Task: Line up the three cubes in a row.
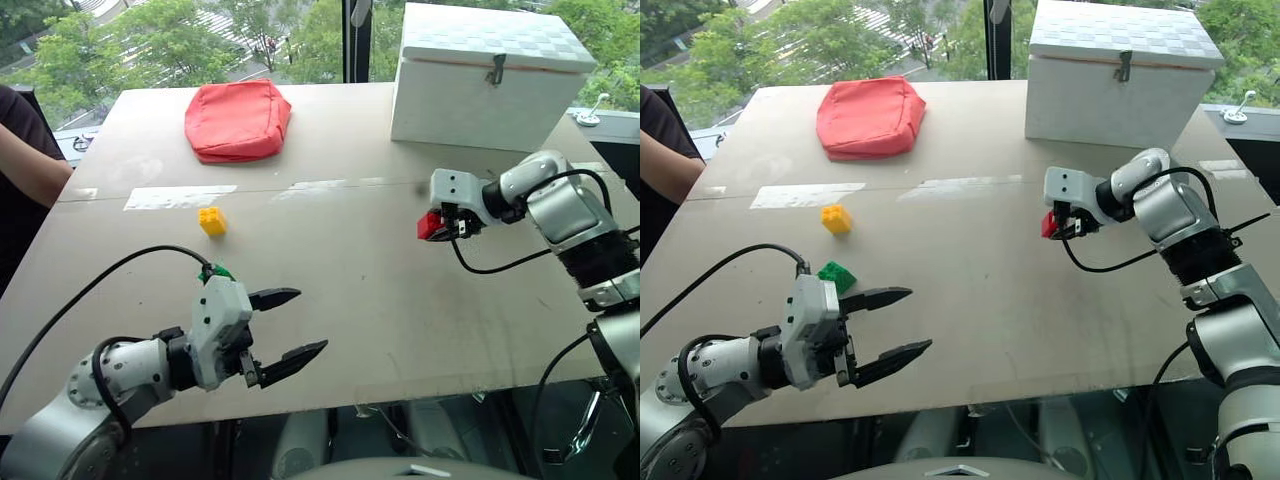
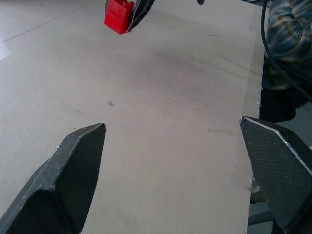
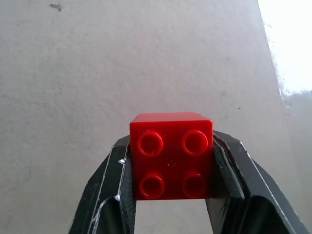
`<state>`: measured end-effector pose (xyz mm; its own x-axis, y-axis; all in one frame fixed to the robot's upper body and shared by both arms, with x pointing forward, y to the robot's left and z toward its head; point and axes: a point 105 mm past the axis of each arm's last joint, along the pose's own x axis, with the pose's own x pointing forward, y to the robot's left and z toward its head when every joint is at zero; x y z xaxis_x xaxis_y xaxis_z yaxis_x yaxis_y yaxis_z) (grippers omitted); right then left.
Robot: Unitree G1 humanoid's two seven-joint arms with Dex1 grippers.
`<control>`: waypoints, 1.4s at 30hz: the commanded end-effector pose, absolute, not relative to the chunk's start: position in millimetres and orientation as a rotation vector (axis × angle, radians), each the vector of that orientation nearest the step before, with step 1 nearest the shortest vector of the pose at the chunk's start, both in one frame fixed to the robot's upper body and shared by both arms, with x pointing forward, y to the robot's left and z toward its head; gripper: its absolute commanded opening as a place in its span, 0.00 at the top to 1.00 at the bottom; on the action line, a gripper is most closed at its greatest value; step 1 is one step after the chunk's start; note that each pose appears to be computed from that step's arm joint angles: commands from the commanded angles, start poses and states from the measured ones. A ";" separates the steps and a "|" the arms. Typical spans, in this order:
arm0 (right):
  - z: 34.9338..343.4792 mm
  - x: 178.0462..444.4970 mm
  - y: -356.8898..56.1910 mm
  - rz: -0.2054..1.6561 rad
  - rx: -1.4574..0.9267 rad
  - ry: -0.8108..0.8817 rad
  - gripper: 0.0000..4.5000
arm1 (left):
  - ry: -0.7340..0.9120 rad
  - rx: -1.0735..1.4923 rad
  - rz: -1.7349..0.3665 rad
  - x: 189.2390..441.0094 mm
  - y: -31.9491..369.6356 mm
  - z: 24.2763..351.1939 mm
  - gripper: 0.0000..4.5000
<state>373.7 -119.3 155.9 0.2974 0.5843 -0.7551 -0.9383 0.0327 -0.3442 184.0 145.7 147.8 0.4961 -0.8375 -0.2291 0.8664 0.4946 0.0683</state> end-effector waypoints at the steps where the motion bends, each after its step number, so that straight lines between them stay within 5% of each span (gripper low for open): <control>1: 166.0 375.8 -115.7 1.269 -0.970 0.454 0.70 | 0.123 0.215 -1.017 182.1 149.9 154.1 0.00; 31: 141.0 376.1 -77.0 1.383 -0.915 0.489 0.70 | 0.103 0.233 -0.992 182.9 143.0 168.2 0.00; 32: 139.2 376.7 -77.1 1.384 -0.914 0.496 0.47 | 0.103 0.232 -0.991 183.2 142.4 168.7 0.00; 36: 132.2 379.4 -79.5 1.380 -0.921 0.516 0.04 | 0.112 0.222 -0.978 182.9 141.8 167.1 0.00; 42: 156.0 384.8 -75.9 1.353 -0.829 0.357 0.01 | 0.121 0.155 -0.882 185.0 155.0 160.9 0.00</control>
<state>381.5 -79.5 128.6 0.1784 0.6440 -0.7439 -0.9677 -0.0220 -0.2511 184.5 151.4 153.1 0.6014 -0.7723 -0.2046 0.7957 0.6020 0.0662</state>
